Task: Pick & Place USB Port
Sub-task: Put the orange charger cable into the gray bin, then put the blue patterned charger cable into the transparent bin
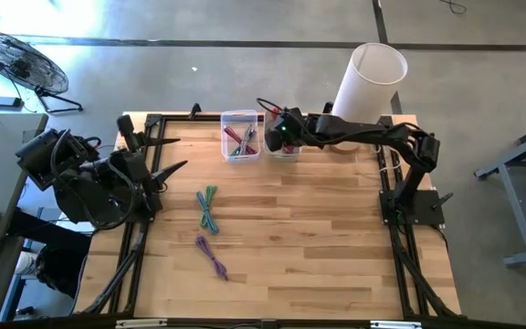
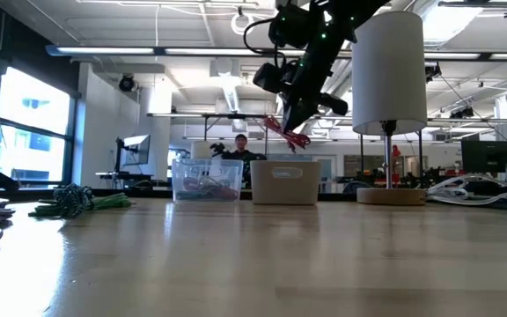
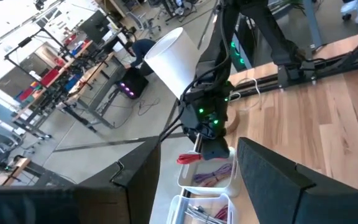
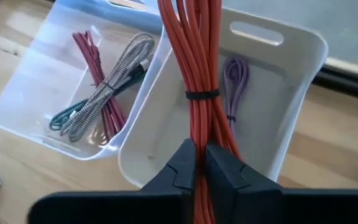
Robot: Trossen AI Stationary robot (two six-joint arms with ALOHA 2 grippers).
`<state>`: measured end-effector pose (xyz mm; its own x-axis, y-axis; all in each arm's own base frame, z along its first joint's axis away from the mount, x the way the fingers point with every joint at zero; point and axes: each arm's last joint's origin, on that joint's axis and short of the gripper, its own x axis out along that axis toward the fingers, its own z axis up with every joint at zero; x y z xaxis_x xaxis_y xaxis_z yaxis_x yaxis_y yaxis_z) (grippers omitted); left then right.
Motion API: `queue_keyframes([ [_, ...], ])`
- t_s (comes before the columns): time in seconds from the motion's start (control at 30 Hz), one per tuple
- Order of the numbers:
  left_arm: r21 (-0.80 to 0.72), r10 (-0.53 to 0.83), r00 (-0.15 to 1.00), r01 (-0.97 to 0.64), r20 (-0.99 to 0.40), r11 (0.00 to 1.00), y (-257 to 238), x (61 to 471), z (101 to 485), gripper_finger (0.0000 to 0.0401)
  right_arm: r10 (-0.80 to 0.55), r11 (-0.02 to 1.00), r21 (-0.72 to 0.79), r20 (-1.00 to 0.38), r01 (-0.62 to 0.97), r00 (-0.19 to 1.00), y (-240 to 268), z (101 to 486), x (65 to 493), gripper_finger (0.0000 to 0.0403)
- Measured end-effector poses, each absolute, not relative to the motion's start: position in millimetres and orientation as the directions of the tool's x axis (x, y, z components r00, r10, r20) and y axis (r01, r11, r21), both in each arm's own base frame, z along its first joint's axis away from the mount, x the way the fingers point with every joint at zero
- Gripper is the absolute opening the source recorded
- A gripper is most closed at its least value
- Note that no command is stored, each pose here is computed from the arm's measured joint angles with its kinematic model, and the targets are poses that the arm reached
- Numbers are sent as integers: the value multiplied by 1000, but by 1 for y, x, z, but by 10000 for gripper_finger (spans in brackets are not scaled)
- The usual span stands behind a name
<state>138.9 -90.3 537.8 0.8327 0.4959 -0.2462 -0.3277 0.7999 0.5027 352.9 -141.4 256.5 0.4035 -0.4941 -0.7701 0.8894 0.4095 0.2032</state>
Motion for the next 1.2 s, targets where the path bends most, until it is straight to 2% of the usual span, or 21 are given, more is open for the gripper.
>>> queue_keyframes([
  [0.33,495,472,841,-302,-265,815,-91,139,537,208,-480,446,231,-754,865,449,-145,259,355,130],
  [0.5,504,450,847,-268,-282,821,-92,139,537,208,-390,560,345,-693,754,607,-145,267,366,154],
  [0.67,548,431,852,-218,-297,808,-92,139,536,208,-196,710,513,-514,482,835,-142,284,382,155],
  [0.77,545,391,862,-169,-323,821,-92,138,536,208,-16,762,604,-345,235,938,-138,299,390,156],
  [0.83,521,342,871,-121,-352,845,-91,135,537,208,112,782,621,-229,56,967,-131,310,394,157],
  [0.97,493,210,881,30,-424,869,-91,132,536,208,320,782,580,-60,-228,946,-107,335,396,156],
  [1.13,494,8,856,291,-518,819,-96,130,534,208,505,762,465,8,-451,863,-70,361,386,154],
  [1.2,513,-31,844,354,-535,782,-98,131,533,208,568,744,407,29,-529,822,-54,373,380,154],
])
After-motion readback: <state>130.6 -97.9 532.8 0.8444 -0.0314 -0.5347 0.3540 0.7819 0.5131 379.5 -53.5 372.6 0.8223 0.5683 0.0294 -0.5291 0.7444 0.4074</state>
